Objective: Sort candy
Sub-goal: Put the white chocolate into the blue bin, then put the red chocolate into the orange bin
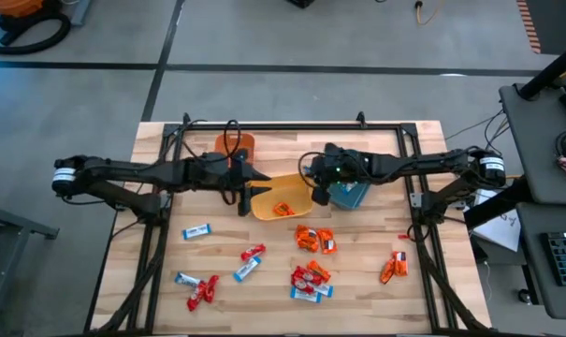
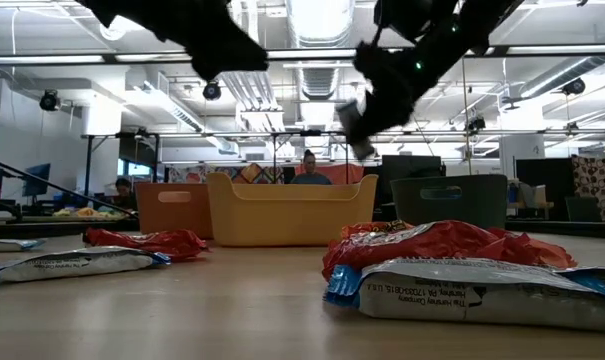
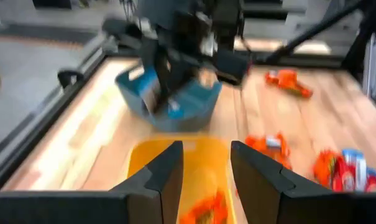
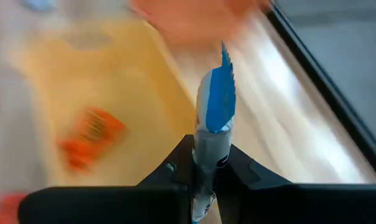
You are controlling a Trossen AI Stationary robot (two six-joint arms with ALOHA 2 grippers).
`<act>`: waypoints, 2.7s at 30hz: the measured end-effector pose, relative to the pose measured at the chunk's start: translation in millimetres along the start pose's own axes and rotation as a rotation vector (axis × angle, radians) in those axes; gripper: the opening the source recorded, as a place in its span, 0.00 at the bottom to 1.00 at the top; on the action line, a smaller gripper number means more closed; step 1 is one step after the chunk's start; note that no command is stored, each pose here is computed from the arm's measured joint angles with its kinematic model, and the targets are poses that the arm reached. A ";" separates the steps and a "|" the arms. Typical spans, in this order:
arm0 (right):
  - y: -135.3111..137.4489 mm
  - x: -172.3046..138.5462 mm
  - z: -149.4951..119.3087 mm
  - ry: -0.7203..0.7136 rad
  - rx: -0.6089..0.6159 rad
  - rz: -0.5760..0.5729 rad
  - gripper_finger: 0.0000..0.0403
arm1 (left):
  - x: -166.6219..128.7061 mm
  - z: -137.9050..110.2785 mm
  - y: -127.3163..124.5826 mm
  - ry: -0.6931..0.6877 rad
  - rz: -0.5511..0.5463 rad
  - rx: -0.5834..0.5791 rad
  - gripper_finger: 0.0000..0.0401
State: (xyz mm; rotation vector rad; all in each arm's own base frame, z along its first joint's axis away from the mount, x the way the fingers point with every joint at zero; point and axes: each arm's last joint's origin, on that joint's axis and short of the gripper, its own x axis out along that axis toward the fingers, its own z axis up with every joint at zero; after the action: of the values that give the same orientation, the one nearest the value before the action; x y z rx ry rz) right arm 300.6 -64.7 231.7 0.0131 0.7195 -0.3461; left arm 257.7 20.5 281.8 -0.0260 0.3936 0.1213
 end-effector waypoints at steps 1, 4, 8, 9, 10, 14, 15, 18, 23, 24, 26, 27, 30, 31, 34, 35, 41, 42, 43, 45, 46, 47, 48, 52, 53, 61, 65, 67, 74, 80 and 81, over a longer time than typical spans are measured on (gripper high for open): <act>-3.4 -0.6 -2.8 0.045 0.016 -0.051 0.08 | -2.4 -2.1 1.2 0.027 0.004 0.000 0.29; -13.6 -4.2 -11.1 0.184 0.076 -0.168 0.08 | -10.3 -8.1 8.1 0.105 0.029 -0.004 0.28; -25.5 -9.6 -21.2 0.330 0.164 -0.236 0.08 | -20.5 -18.7 29.2 0.229 0.105 -0.011 0.27; -28.7 -10.4 -23.2 0.352 0.184 -0.248 0.08 | -23.6 -20.2 37.1 0.246 0.134 -0.016 0.26; -32.1 -10.8 -24.9 0.369 0.195 -0.258 0.08 | -27.3 -21.6 46.7 0.261 0.170 -0.022 0.25; -45.5 -12.8 -32.8 0.452 0.213 -0.287 0.08 | -40.2 -25.2 81.9 0.289 0.294 0.003 0.22; -48.5 -13.6 -34.9 0.475 0.218 -0.285 0.08 | -43.4 -25.6 88.5 0.289 0.316 0.005 0.21; -50.7 -16.3 -40.7 0.545 0.223 -0.244 0.08 | -54.0 -26.5 102.2 0.287 0.350 0.004 0.20; -58.3 -18.7 -44.2 0.574 0.247 -0.239 0.08 | -77.0 -29.1 113.6 0.290 0.407 -0.060 0.20; -58.6 -18.6 -45.6 0.577 0.276 -0.251 0.08 | -81.7 -30.4 114.1 0.295 0.410 -0.090 0.20; -57.6 -18.5 -46.5 0.574 0.338 -0.264 0.08 | -88.7 -31.5 115.9 0.279 0.424 -0.145 0.20; -56.9 -18.3 -46.2 0.570 0.353 -0.261 0.08 | -91.7 -30.7 116.2 0.261 0.422 -0.163 0.20; -55.7 -18.3 -46.0 0.569 0.359 -0.260 0.08 | -97.1 -27.3 114.8 0.213 0.412 -0.187 0.20; -55.7 -18.4 -46.1 0.571 0.352 -0.258 0.08 | -97.7 -27.0 114.4 0.206 0.413 -0.203 0.20; -55.8 -18.7 -46.7 0.578 0.342 -0.257 0.08 | -99.9 -26.9 113.5 0.192 0.417 -0.260 0.20; -56.0 -18.7 -46.9 0.579 0.342 -0.258 0.08 | -100.9 -26.4 114.1 0.181 0.424 -0.282 0.20; -56.1 -19.1 -46.3 0.582 0.314 -0.253 0.08 | -102.7 -24.3 116.0 0.140 0.435 -0.335 0.20; -56.3 -19.1 -46.3 0.582 0.312 -0.257 0.08 | -102.0 -24.6 116.4 0.143 0.434 -0.332 0.20; -56.6 -19.1 -46.3 0.582 0.313 -0.258 0.08 | -100.7 -25.8 117.0 0.150 0.433 -0.331 0.20; -56.6 -19.1 -46.3 0.581 0.311 -0.258 0.08 | -97.0 -28.8 118.6 0.173 0.430 -0.326 0.20; -56.7 -18.9 -46.0 0.579 0.303 -0.258 0.08 | -95.1 -30.3 119.4 0.186 0.428 -0.319 0.20; -57.2 -18.7 -45.6 0.575 0.280 -0.265 0.08 | -93.1 -31.9 120.2 0.199 0.425 -0.309 0.20; -57.7 -18.6 -45.3 0.571 0.260 -0.277 0.08 | -91.0 -32.9 121.3 0.209 0.422 -0.303 0.20; -60.8 -16.9 -43.3 0.554 0.179 -0.271 0.12 | -83.4 -34.4 125.7 0.224 0.419 -0.309 0.20; -62.4 -17.0 -43.7 0.557 0.182 -0.275 0.14 | -81.8 -34.0 126.3 0.227 0.417 -0.309 0.20; -66.2 -23.8 -52.5 0.646 0.294 -0.315 0.32 | -69.4 -43.2 116.3 0.261 0.362 -0.341 0.20; -64.7 -31.8 -49.5 0.622 0.379 -0.340 0.35 | -69.2 -36.1 99.6 0.217 0.189 -0.383 0.20; -59.7 -35.2 -45.8 0.583 0.399 -0.332 0.35 | -69.4 -32.2 86.8 0.198 0.088 -0.408 0.20; -32.5 -44.0 -22.6 0.343 0.364 -0.247 0.36 | -64.9 -30.5 37.9 0.247 -0.050 -0.410 0.20; -11.1 -54.6 -11.9 0.231 0.315 -0.167 0.36 | -60.5 -32.1 -5.1 0.305 -0.170 -0.314 0.20; -8.7 -56.0 -10.9 0.221 0.310 -0.159 0.36 | -60.0 -33.0 -12.0 0.314 -0.183 -0.302 0.20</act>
State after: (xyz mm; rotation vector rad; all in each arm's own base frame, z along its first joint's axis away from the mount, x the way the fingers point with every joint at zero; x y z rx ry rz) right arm 251.8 -54.3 260.6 0.2929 0.8813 -0.6128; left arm 191.6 0.2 274.4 -0.3816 0.6817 -0.0058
